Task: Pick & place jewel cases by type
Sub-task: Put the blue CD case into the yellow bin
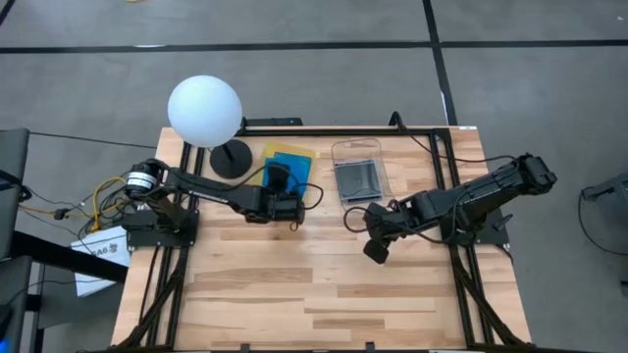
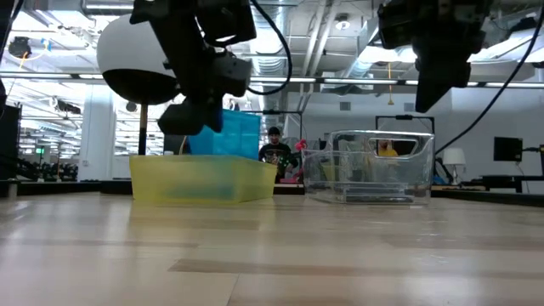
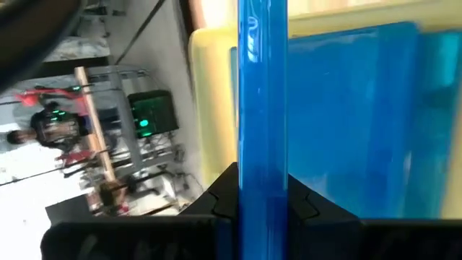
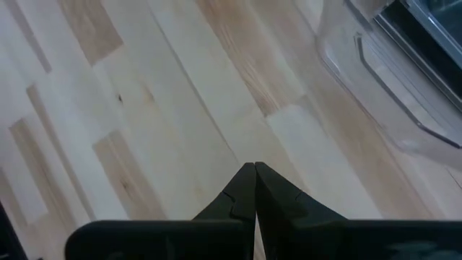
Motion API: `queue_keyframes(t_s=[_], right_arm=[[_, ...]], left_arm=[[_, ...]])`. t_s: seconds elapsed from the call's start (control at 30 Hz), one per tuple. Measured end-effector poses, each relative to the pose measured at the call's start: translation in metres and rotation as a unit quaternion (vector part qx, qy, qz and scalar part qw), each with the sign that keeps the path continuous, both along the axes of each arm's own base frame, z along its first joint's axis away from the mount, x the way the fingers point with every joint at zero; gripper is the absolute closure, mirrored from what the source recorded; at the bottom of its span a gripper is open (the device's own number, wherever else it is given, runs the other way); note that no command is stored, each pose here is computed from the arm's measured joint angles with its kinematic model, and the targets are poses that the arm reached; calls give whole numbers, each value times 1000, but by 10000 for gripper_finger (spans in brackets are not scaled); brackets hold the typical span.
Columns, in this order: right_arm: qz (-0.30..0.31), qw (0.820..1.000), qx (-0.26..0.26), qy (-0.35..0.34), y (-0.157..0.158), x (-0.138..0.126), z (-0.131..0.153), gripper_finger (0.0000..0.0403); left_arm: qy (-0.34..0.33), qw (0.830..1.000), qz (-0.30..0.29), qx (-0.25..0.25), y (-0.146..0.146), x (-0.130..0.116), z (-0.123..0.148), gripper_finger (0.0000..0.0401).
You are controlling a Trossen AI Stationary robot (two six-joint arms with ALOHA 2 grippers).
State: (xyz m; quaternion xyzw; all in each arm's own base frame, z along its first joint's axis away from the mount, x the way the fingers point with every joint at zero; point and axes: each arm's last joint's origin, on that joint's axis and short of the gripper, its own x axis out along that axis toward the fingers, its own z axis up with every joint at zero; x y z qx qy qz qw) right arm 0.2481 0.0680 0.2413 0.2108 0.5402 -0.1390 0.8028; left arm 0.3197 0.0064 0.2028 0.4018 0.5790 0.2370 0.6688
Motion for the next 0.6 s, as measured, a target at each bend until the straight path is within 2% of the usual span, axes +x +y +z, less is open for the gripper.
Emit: queue_keyframes(t_s=[0.13,0.43,0.6], right_arm=[[1,1000,-1,0,0,0,0,403],[13,1000,7,1,1,0,0,403],[13,1000,8,1,1,0,0,403]], left_arm=[[-8,1000,-10,-28,1,1,-5,368],[50,997,-56,-26,3,0,-7,360],[53,995,-56,-65,14,0,-9,341]])
